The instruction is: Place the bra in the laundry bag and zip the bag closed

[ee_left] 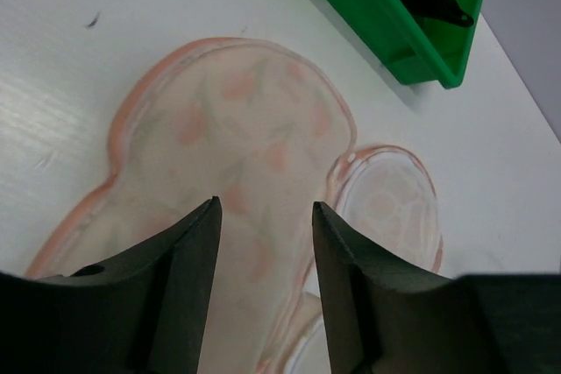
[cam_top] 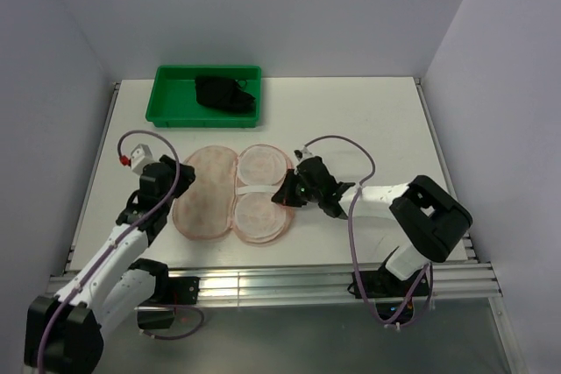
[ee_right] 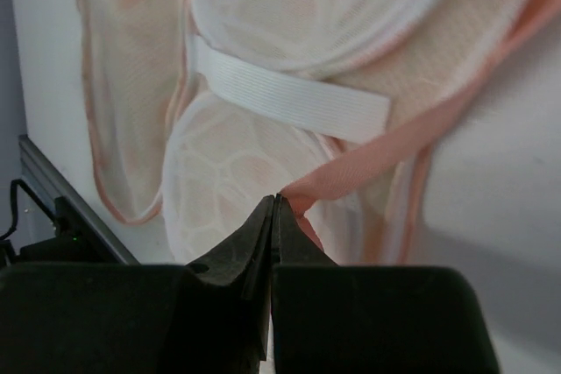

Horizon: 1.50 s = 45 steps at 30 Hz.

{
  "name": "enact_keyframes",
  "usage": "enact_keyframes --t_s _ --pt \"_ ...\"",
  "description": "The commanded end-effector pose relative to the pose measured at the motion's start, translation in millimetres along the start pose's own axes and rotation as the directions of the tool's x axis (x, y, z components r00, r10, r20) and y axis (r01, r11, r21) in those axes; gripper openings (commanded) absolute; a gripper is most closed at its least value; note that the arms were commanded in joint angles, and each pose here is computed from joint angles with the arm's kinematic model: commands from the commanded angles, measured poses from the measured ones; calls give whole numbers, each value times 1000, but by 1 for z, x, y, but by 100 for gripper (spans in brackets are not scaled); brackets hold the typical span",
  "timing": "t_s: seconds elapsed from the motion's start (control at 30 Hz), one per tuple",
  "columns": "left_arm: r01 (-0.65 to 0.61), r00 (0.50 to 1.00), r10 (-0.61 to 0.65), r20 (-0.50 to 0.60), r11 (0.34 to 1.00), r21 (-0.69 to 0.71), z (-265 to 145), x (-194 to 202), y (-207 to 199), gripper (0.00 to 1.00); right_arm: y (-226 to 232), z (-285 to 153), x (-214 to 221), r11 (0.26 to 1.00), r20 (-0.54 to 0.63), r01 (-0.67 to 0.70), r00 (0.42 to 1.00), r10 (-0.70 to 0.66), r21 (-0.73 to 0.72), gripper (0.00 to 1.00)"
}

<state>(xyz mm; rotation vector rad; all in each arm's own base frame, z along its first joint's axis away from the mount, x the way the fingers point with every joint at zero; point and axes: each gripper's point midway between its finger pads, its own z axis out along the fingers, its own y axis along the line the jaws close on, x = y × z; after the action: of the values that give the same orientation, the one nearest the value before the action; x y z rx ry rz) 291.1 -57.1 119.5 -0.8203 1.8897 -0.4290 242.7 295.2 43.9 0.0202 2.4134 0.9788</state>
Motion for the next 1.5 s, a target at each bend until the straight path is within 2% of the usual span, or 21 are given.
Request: enact_keyframes --t_s 0.0,0.03,0.1,0.13,0.2,0.23,0.27,0.3,0.43,0.47,0.5,0.53,0.6,0.63,0.67,0.77,0.9,1.07,1.27,1.33,1.47 --pt "10 1000 -11 9 988 151 11 -23 -61 52 41 7 -20 995 47 14 999 -10 -98 0" --pt "30 1000 -30 -2 984 178 14 -25 -73 51 40 8 -25 996 67 18 998 -12 -83 0" --pt "50 999 -49 -9 966 254 24 -33 -106 49 33 5 -29 999 80 30 996 -26 -44 12" --pt "45 999 -46 -3 961 274 26 -34 -118 49 27 1 -33 999 93 51 994 -49 -15 31" --pt "36 998 -48 30 948 316 30 -52 -149 46 21 -3 -37 998 94 63 994 -63 6 53" --pt "13 1000 -15 3 949 315 43 -45 -156 45 16 -5 -38 997 95 75 993 -77 19 62" --pt "0 1000 -11 29 935 355 43 -61 -181 43 14 -10 -40 996 99 82 991 -84 29 76" --pt "-23 999 9 42 934 357 48 -65 -190 42 13 -13 -42 995 104 92 990 -96 35 78" --pt "-193 980 178 85 955 227 106 -72 -198 46 7 -29 -50 987 131 146 979 -154 70 79" --pt "-314 949 309 59 938 145 146 -67 -201 52 8 -39 -53 984 154 159 973 -169 77 79" --pt "-315 949 309 66 940 133 147 -69 -199 52 11 -42 -56 985 164 161 972 -170 69 79" --pt "-353 935 346 75 926 135 152 -81 -219 56 11 -45 -57 984 173 163 969 -173 70 79" --pt "-468 883 470 3 879 86 195 -55 -202 57 13 -53 -59 984 194 167 965 -177 64 77" --pt "-490 872 489 26 868 79 202 -66 -214 61 15 -55 -60 984 201 168 963 -177 61 76" --pt "-538 842 539 -6 841 52 222 -51 -201 63 15 -57 -60 984 204 170 963 -178 57 75" --pt "-606 795 607 -5 795 23 249 -49 -198 72 22 -64 -61 983 217 184 958 -186 26 74" --pt "-656 754 656 33 754 -13 272 -61 -206 77 24 -70 -60 981 227 194 955 -192 13 73" --pt "-694 720 694 -2 720 -8 299 -46 -196 76 22 -68 -55 982 217 191 958 -188 6 73" --pt "-717 697 716 -37 697 -13 317 -32 -183 72 25 -69 -61 981 231 191 954 -189 13 73" --pt "-720 694 719 -39 694 -15 322 -31 -181 68 27 -70 -63 981 236 195 953 -192 11 72" --pt "-705 708 704 -46 709 3 328 -32 -177 61 31 -71 -67 979 238 202 951 -198 8 72"
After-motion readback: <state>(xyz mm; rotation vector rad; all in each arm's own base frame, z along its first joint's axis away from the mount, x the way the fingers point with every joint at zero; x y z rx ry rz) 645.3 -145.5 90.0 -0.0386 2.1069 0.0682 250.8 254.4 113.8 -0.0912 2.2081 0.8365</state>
